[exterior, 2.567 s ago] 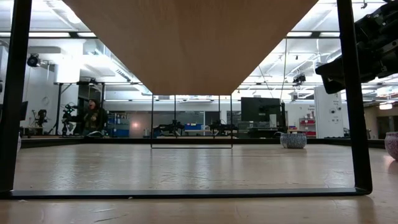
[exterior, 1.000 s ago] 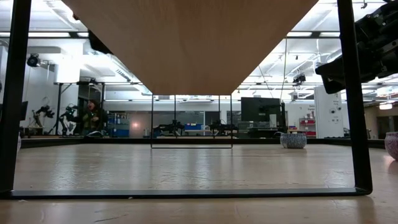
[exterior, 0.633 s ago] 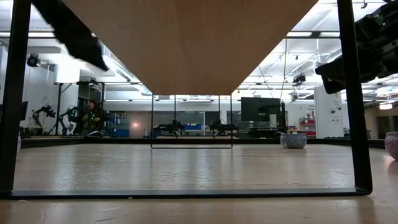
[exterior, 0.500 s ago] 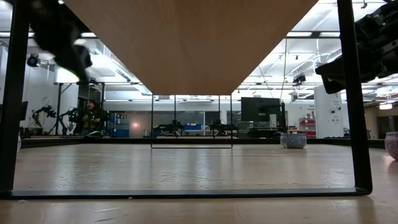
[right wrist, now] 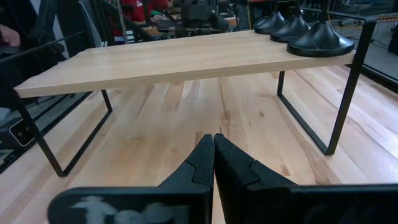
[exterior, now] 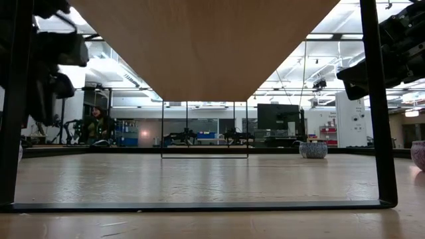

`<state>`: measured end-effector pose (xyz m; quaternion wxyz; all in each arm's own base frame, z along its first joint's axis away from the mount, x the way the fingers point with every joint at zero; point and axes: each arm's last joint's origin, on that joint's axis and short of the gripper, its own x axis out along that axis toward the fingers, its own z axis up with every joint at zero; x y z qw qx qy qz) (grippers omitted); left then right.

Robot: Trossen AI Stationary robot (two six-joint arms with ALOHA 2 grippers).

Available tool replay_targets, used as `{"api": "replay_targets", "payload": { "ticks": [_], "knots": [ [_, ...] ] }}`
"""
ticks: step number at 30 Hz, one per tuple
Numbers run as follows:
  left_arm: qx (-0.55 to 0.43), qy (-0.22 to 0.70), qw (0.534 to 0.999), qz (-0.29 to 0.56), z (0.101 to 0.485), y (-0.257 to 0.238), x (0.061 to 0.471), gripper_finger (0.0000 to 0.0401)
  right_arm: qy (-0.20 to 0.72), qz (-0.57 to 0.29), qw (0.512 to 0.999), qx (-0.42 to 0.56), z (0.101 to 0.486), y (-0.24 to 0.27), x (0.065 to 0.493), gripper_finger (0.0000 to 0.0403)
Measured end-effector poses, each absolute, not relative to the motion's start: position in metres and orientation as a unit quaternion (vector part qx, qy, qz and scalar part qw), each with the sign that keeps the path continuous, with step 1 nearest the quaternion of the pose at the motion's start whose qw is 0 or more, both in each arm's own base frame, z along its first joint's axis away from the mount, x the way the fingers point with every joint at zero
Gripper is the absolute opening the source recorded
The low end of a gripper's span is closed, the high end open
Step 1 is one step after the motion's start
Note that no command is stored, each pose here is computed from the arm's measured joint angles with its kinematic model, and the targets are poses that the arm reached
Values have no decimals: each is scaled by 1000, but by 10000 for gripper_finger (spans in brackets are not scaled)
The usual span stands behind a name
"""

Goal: Pick & Place candle stick holders
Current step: Put the red patterned scented candle on the shelf

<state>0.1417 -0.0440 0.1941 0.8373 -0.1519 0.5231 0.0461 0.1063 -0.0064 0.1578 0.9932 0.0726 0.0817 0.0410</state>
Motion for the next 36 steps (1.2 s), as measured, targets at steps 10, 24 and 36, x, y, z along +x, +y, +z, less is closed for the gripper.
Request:
{"api": "replay_targets", "payload": {
  "ticks": [10, 24, 36],
  "knots": [
    [-163, 564, 806, 75, 189, -43, 133, 108, 82, 41, 993, 73, 158, -6, 106, 9],
    [-147, 585, 795, 63, 172, -45, 127, 108, 82, 41, 993, 72, 158, -6, 106, 8],
    [-159, 568, 805, 52, 172, -47, 131, 108, 82, 41, 993, 73, 158, -6, 106, 8]
  ]
}}
